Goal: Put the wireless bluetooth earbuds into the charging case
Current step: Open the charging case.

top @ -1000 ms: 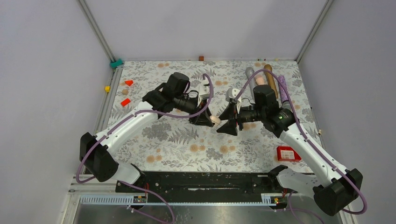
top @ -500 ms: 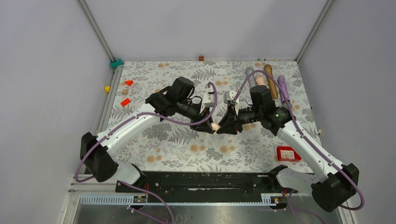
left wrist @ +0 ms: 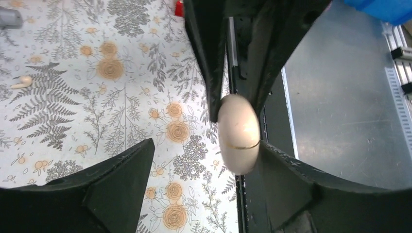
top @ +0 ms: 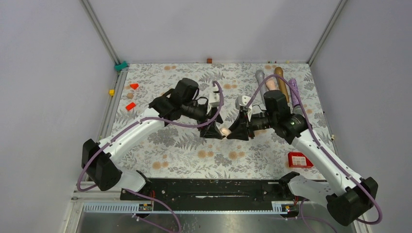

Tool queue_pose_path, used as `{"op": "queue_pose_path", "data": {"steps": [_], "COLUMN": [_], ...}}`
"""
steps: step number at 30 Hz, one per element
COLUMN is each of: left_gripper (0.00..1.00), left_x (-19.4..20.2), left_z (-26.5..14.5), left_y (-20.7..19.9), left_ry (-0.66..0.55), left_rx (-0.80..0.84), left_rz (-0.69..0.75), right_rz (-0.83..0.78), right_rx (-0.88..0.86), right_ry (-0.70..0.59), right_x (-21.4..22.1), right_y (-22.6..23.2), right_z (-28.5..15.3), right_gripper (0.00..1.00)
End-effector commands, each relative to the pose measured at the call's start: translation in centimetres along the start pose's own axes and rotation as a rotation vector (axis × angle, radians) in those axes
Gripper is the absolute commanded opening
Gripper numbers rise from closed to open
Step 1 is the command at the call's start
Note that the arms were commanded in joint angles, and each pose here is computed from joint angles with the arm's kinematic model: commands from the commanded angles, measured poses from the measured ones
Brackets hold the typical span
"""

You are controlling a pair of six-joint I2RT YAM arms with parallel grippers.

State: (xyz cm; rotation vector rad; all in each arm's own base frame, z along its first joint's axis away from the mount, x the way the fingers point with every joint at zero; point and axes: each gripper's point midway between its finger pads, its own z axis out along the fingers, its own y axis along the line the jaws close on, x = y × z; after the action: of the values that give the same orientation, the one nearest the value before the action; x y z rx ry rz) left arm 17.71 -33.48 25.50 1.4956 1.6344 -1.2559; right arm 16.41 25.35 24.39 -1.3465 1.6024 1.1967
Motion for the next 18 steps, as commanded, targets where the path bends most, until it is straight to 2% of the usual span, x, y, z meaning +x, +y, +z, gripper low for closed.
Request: {"op": "queue_pose_path", "data": {"steps": [1,3,7,12,18], "left_gripper": [0.81,0.86,0.89,0.84,0.76], "left_x": [-2.8,-3.1,-3.4,-3.3,-2.8], "left_z": [-1.9,-2.4,-2.7,-2.2,-1.6], "left_y": [0.7,1.1,1.3,1.5,1.4], "left_ry": [-0.122,-0.152,-0.203,-0.213,-0.208], "left_rx": [-0.051,-0.065,-0.049,-0.025,0.017], "left_rz": [0.034,0.016,-0.033,-0.069,-0.104], "right_rz": [-0.103,-0.096,-0.078,-0.057,-0.017], "right_rx": [0.101,0.144,0.239,0.303,0.279], "right_ry": [-0.099,-0.131,-0.196,-0.257,-0.270], "right_x": [-3.1,-3.7,-4.6,-5.0,-4.8], "right_y": [-0.4,-0.9,-2.4,-4.1,-4.3], "right_z": [-1.2,-1.4,-1.7,-1.5,-0.8], "right_gripper": [0.08,0.07,0.07,0.06,0.06]}}
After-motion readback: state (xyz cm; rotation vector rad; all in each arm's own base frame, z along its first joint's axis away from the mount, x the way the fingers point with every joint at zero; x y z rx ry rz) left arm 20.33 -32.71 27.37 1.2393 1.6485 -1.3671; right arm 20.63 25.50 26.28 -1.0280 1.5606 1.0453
